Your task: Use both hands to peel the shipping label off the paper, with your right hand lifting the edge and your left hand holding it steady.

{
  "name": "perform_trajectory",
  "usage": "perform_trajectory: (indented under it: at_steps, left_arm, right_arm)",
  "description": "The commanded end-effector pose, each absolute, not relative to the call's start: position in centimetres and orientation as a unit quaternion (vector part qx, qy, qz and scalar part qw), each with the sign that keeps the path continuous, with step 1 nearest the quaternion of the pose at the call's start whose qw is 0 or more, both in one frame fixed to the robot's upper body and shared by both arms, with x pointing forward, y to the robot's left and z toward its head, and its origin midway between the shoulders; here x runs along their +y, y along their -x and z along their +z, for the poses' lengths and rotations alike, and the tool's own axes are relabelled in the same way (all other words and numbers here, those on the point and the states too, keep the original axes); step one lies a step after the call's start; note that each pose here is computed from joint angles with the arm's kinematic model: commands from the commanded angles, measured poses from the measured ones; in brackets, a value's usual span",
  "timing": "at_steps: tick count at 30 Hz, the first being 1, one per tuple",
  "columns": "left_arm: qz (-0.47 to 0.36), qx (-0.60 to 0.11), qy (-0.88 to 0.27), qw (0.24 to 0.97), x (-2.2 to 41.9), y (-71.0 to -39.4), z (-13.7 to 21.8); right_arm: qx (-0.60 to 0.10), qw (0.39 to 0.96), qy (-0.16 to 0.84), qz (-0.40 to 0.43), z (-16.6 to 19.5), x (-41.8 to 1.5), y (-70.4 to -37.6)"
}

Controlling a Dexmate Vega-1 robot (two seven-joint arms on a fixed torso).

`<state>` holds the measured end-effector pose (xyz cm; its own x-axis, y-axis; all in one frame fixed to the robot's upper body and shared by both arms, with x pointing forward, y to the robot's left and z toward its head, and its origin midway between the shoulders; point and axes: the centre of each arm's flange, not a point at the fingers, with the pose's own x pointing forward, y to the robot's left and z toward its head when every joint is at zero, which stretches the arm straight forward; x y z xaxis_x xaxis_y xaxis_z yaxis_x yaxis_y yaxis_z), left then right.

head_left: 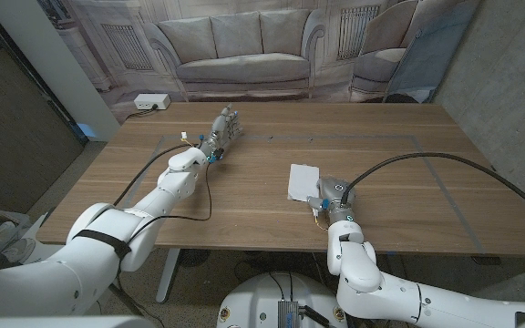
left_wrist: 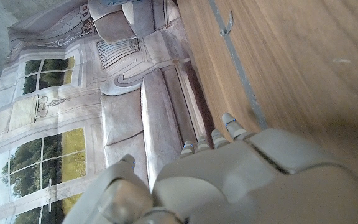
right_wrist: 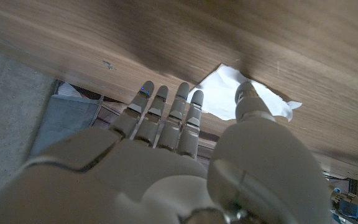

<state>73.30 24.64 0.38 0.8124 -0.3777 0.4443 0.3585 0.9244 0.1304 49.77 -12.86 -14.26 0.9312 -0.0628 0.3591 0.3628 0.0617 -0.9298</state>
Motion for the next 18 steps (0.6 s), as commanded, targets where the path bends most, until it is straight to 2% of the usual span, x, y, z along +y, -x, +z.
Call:
perform_trajectory:
  at_steps: [1,18]
  left_arm:
    - [-0.193,-0.236,-0.017,0.952,24.75,-73.51,0.38]
    - [-0.193,-0.236,-0.016,0.952,24.85,-73.76,0.45]
  right_arm:
    - [-0.107,0.71,0.678,-0.155,-14.33,-12.57,-49.99]
    - [-0.096,0.694,0.695,-0.162,-14.13,-12.63,-50.6]
